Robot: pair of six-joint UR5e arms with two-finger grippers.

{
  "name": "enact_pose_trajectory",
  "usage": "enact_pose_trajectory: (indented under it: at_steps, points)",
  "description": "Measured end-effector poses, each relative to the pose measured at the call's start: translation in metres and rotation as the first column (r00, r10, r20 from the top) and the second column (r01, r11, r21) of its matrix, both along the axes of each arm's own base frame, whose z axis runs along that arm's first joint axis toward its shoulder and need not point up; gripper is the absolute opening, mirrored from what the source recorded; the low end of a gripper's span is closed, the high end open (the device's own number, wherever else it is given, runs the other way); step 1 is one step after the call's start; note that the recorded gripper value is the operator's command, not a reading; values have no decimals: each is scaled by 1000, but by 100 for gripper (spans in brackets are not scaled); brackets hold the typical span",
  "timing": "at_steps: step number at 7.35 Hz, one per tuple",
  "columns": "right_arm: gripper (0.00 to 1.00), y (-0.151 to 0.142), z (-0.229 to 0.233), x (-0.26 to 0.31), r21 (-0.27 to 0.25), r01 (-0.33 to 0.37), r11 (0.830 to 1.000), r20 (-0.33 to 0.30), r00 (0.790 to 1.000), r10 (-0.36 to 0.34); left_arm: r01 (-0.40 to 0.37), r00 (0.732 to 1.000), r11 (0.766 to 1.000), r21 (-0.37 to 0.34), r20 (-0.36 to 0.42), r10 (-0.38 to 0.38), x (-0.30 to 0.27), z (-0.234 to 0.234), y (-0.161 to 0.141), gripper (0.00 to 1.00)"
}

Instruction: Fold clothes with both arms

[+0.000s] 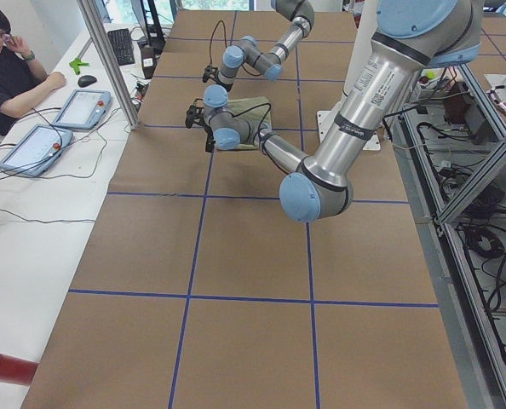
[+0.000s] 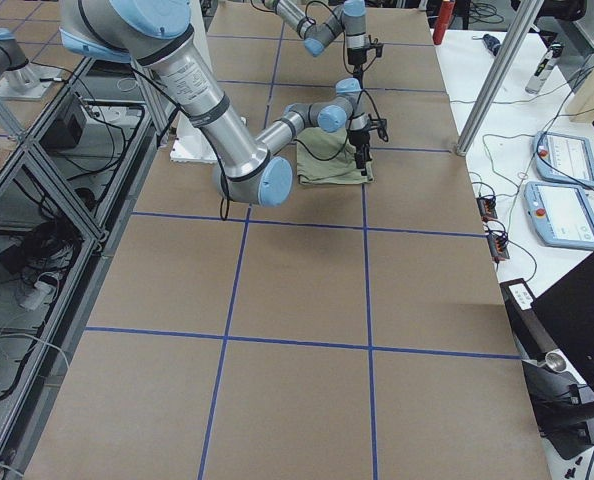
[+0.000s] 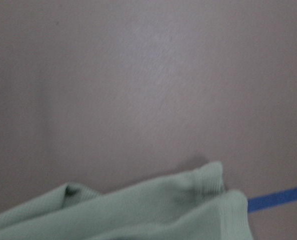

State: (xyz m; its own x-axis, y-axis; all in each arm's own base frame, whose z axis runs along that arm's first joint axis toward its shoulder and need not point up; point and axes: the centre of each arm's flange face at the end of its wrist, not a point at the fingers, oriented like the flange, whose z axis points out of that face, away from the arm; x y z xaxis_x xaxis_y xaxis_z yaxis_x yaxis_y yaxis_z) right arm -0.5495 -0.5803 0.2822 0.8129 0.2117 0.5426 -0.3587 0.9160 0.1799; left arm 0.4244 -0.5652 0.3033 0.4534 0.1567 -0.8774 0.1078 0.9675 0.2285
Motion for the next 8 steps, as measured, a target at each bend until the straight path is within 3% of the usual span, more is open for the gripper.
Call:
enact_pose_trajectory:
  at_steps: [2, 3, 4, 6, 8]
  points:
    - [100, -42, -3, 40, 23, 7, 1000, -21, 1000, -6, 6, 1000, 1000, -12, -6, -6, 1, -3, 2, 100]
    - [100, -52, -8, 53, 14, 25, 1000, -2, 1000, -25, 13, 1000, 999, -46, -18, -13, 9, -10, 8, 100]
    - [100, -60, -13, 64, 4, 57, 998, 23, 998, -57, 12, 1000, 997, -79, -22, -14, 28, -20, 24, 100]
    - [100, -66, -18, 76, 4, 101, 995, 51, 994, -102, 24, 999, 995, -99, 47, -20, 93, -36, 70, 100]
    - [100, -67, -19, 78, 4, 109, 994, 57, 992, -109, 38, 995, 994, -101, 99, -28, 121, -37, 89, 100]
